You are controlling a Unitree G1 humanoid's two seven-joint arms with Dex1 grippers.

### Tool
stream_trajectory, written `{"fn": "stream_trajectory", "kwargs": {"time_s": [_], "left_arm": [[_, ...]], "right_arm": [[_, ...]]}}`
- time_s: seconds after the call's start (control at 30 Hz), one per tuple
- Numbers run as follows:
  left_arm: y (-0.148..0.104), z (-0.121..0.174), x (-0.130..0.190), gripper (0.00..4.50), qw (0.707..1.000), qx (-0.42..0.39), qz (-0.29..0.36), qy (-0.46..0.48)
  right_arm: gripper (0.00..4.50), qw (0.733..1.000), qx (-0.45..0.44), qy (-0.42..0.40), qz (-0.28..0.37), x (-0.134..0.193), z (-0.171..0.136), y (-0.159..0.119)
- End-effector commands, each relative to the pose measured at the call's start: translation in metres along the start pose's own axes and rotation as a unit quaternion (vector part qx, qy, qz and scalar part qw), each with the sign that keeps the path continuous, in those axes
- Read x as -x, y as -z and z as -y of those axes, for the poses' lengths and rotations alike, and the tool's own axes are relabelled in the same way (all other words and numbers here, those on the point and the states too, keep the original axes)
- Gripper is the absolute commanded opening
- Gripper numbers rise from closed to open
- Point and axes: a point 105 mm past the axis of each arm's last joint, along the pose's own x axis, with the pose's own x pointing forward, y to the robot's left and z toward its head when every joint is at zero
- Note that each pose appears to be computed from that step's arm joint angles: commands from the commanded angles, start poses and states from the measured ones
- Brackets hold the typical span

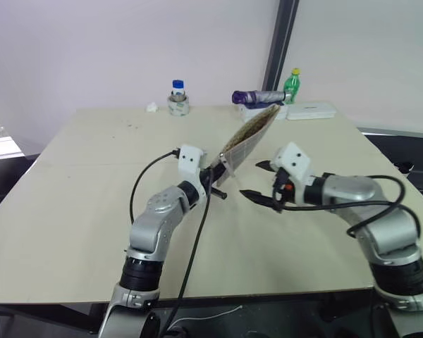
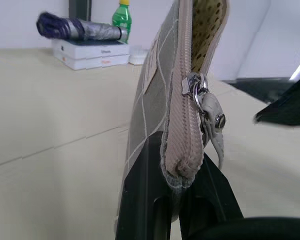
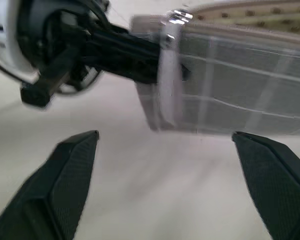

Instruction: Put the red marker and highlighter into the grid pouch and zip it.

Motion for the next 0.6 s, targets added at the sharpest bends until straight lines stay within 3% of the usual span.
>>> {"fn": "stream_trajectory", "kwargs": {"time_s": [0.03,0.3,0.4,0.6], "left_arm": [[-0.013,0.007,0.000,0.00,1.000,0.004,0.014,0.022],[-0.008,0.012,0.002,0.00,0.999,0.001,-0.002,0.035],[-0.007,0.014,0.002,0.00,0.999,0.002,-0.004,0.037],[-0.006,0.017,0.003,0.00,0.999,0.003,-0.007,0.043]], "right_arm": [[4.42,1.000,0.003,0.025,0.018,-0.004,0.002,-0.009],[4.42,0.998,-0.025,0.030,0.038,-0.020,-0.002,-0.012],[3.59,0.998,-0.034,0.026,0.046,-0.025,-0.006,-0.013],[0.54,0.997,-0.053,0.030,0.047,-0.032,-0.005,-0.011]]}}
